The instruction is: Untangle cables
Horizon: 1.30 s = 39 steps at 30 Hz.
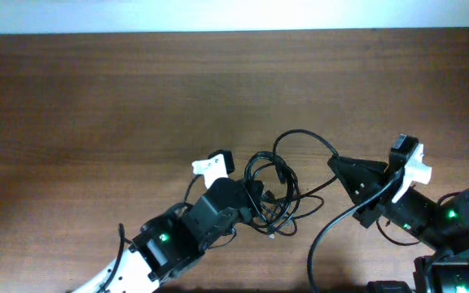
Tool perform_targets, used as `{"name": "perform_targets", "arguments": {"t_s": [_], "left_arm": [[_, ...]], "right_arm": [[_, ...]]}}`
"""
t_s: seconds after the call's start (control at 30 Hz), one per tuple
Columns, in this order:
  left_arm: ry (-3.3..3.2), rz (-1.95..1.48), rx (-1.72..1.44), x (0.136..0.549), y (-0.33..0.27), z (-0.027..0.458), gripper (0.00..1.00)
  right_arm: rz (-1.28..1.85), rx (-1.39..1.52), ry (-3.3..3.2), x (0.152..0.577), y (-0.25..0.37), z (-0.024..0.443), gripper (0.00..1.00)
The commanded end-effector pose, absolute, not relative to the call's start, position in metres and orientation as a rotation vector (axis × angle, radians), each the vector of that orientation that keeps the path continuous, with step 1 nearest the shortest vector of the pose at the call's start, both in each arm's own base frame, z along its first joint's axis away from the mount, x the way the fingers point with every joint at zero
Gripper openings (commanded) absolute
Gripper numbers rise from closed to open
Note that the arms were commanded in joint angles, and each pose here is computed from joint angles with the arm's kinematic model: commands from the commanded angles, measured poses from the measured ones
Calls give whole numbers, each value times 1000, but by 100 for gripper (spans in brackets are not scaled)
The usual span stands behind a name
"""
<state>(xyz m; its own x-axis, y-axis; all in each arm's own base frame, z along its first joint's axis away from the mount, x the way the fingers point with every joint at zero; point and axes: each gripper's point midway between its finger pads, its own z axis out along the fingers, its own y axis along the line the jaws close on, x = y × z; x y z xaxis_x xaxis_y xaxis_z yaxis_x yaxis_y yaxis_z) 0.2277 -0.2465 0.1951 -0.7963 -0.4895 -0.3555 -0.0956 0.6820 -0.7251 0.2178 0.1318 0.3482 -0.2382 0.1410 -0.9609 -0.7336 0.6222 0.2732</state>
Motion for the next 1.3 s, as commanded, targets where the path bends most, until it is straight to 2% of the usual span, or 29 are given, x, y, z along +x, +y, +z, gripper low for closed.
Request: {"name": "perform_targets", "arguments": {"t_s": [0.0,0.17,0.4,0.6,0.87,0.93,0.97,1.0,1.03,1.07,1.13,1.17,1.27], "left_arm": [[2391,-1020,-480,223,-251,194,0],[2459,-1119,-467,209,-263,193,0],[2442,-1277,-988,206,-265,193,0],[2376,-1251,-1011,215,-258,197,0],[2076,-1266,-975,229,-217,252,0],[2024,-1229,-885,231,-207,265,0],[1990,-1200,-720,233,-207,280,0],[1948,-1148,-524,236,-211,295,0],[1928,-1113,-434,237,-212,301,0],[1922,-1093,-395,237,-213,303,0],[1922,-1059,-342,237,-213,303,0],[1922,-1059,-343,237,-213,303,0],[1920,-1015,-275,237,-213,303,0]], "right_arm": [[806,-369,1616,232,116,357,4],[796,-245,1640,241,105,357,4],[750,-80,1702,252,88,344,4],[722,32,1868,250,79,305,4],[691,177,2143,227,71,243,4],[692,190,2182,222,71,235,4],[694,199,2205,219,71,230,4],[694,202,2214,218,71,228,10],[698,201,2214,217,71,228,21],[698,202,2217,217,71,228,33],[698,202,2217,217,71,228,48],[698,202,2216,217,71,228,52],[698,201,2215,217,71,228,54]]}}
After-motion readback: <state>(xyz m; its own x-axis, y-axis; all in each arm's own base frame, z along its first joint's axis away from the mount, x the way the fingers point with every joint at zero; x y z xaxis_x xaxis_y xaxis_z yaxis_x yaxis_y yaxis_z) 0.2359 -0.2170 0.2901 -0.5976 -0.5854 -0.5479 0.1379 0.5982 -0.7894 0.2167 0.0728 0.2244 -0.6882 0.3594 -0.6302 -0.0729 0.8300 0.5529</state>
